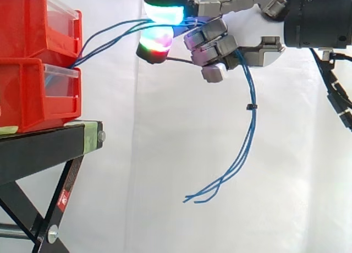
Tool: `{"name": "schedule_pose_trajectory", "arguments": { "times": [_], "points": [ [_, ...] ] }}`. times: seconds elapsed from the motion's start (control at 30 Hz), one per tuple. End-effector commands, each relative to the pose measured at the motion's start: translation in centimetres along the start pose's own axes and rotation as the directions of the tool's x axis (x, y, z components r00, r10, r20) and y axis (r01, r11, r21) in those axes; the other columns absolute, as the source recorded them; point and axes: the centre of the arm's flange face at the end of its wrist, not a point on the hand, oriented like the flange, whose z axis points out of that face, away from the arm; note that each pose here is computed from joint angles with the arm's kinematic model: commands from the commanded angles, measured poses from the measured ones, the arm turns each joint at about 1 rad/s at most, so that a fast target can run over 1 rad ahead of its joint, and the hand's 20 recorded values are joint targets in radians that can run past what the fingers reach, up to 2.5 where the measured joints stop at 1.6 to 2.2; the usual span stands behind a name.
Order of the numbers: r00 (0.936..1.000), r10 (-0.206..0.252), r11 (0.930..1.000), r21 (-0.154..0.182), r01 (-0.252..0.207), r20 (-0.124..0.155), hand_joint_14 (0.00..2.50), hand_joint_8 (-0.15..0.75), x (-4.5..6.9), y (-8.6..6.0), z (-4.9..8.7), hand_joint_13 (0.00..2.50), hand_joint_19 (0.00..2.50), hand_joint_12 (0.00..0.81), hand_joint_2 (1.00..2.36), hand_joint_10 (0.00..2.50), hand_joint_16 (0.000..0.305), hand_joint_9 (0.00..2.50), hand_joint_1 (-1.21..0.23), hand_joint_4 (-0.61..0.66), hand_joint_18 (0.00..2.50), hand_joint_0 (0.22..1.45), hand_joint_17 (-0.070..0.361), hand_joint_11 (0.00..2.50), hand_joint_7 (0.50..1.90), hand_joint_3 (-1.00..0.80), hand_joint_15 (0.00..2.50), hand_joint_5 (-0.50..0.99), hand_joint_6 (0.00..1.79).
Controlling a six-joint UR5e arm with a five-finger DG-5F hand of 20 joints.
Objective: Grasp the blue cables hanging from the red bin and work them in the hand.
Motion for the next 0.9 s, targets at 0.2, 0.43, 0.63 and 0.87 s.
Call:
{"name": "schedule_pose_trajectory", "arguments": {
  "times": [0.2,0.43,0.63,0.87],
  "points": [
    [1.0,0.0,1.0,-0.001,0.0,0.001,2.5,0.455,-0.07,0.03,0.02,0.58,1.65,0.512,1.02,2.5,0.06,0.33,-0.85,0.23,1.27,0.88,0.136,2.5,1.32,-0.56,1.74,0.08,0.35],
    [1.0,-0.004,1.0,-0.001,0.004,0.001,2.5,0.452,-0.07,0.03,0.02,0.64,1.63,0.493,1.01,2.5,0.059,0.46,-0.82,0.23,1.33,0.87,0.132,2.5,1.31,-0.69,1.66,0.16,0.37],
    [0.9999,-0.013,0.9999,0.002,0.013,0.0,2.5,0.45,-0.02,-0.12,0.0,0.83,1.43,0.489,1.0,2.5,0.06,0.71,-0.74,0.27,1.45,0.77,0.135,2.5,1.33,-0.99,1.62,0.33,0.37],
    [0.9998,-0.019,0.9998,0.002,0.019,0.0,2.5,0.438,-0.06,-0.05,-0.03,1.0,1.43,0.462,1.0,2.5,0.058,0.95,-0.7,0.24,1.6,0.77,0.13,2.5,1.34,-1.0,1.64,0.46,0.42]
  ]
}}
